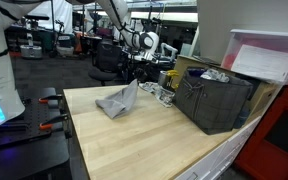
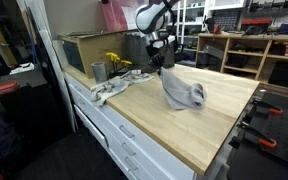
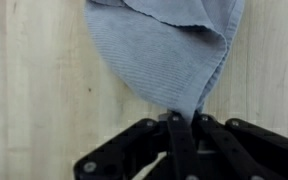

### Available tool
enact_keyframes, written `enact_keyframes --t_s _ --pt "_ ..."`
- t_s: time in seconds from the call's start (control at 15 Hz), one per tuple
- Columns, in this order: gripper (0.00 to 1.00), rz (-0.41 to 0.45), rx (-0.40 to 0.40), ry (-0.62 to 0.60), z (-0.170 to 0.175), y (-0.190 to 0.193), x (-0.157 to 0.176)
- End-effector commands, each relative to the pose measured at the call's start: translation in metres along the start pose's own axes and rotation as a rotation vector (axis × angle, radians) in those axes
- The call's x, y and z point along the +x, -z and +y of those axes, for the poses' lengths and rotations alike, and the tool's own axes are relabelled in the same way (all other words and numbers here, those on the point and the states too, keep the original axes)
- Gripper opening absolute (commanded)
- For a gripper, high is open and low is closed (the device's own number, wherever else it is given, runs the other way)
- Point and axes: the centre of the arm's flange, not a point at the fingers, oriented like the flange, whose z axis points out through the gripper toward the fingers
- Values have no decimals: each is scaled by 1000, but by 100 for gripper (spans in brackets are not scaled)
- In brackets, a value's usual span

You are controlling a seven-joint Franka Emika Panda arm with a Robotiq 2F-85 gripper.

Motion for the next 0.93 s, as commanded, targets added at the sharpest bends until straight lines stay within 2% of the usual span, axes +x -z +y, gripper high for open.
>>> enact_keyframes --t_s 0.0,0.07,0.13,0.2,0.47,0.67,0.73,0.87 --pt "2 155 -77 -97 -9 60 13" --pt "34 190 -93 -101 -14 73 16" --pt "36 209 -107 -93 -21 81 16" --pt "42 227 -118 -97 -25 87 16" --pt "71 289 -145 -210 -21 99 8" --pt "94 229 -133 -371 11 83 -5" --pt "99 201 -129 -416 22 73 -8" --pt "100 120 -90 -483 39 45 -15"
